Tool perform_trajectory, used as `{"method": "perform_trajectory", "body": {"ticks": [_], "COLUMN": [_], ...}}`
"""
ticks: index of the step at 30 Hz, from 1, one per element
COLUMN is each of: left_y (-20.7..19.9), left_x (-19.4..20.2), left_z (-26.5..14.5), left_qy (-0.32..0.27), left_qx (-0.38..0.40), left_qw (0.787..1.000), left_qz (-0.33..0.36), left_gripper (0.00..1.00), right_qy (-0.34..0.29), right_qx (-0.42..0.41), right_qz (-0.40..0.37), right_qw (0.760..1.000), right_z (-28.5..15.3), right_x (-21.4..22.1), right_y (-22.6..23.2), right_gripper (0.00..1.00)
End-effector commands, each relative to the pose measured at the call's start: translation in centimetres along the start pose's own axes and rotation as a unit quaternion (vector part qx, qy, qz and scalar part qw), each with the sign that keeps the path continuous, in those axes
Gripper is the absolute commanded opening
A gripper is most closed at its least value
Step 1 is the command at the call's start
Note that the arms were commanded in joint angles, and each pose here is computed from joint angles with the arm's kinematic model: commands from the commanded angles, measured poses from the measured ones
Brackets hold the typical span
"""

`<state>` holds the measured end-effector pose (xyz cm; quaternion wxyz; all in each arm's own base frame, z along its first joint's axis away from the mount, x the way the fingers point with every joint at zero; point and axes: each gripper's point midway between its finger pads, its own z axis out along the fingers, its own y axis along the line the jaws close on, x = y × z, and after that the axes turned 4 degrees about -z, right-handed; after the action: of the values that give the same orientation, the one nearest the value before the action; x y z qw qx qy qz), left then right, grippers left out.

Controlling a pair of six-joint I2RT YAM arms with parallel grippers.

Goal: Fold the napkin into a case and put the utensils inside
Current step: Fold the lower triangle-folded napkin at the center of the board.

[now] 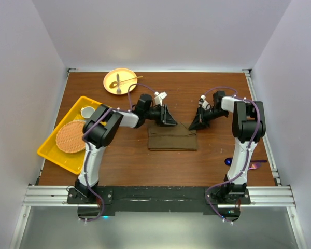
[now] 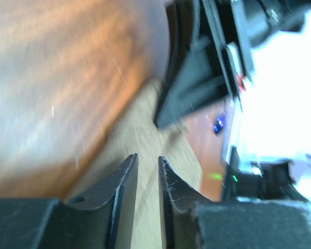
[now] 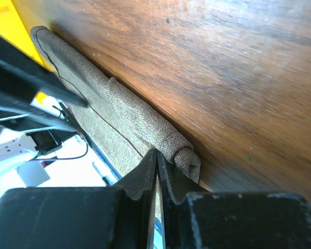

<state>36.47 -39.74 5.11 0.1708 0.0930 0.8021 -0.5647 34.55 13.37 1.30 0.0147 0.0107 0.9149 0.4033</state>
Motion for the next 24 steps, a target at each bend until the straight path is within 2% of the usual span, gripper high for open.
{"method": "perform_trajectory", "body": {"ticks": [1,3,4,7,8,11,14,16,20,24], "left_y": [-1.2,1.3,3.5,7.0,7.3,5.2,0.3,-2.4,-5.9,-4.7], "left_x": [0.7,0.5,1.6,3.5,3.6,2.0,0.3,-0.2,1.4,3.0], "left_z": [-4.2,-5.6,-6.1,-7.3,-7.5,-7.8,-7.1,-6.5,-3.4,-1.6], "left_qy": [0.020,0.010,0.019,0.034,0.037,0.029,0.028,0.031,0.058,0.072], "left_qx": [0.019,-0.009,-0.040,-0.084,-0.087,-0.061,-0.016,0.007,0.048,0.051], "left_qw": [1.000,0.999,0.997,0.992,0.993,0.998,0.996,0.992,0.987,0.990], "left_qz": [-0.010,-0.030,-0.062,-0.084,-0.073,-0.017,0.088,0.124,0.144,0.109], "left_gripper": [0.29,0.29,0.29,0.29,0.29,0.29,0.29,0.28,0.25,0.22], "right_qy": [0.012,0.014,0.013,0.016,0.017,0.016,0.015,0.016,0.012,0.014], "right_qx": [0.123,0.126,0.128,0.136,0.137,0.143,0.140,0.136,0.132,0.132], "right_qz": [-0.018,-0.022,-0.025,-0.033,-0.034,-0.047,-0.067,-0.075,-0.091,-0.099], "right_qw": [0.992,0.992,0.991,0.990,0.990,0.989,0.988,0.988,0.987,0.986], "right_z": [0.8,0.6,0.6,0.3,0.3,0.0,-0.1,0.0,-0.1,-0.3], "right_x": [0.3,0.3,0.1,0.0,-0.1,-0.4,-0.6,-0.6,-1.0,-1.0], "right_y": [-6.0,-5.9,-6.0,-6.1,-6.2,-6.0,-5.6,-5.1,-4.3,-4.0], "right_gripper": [0.09,0.10,0.10,0.10,0.10,0.10,0.10,0.10,0.10,0.10]}}
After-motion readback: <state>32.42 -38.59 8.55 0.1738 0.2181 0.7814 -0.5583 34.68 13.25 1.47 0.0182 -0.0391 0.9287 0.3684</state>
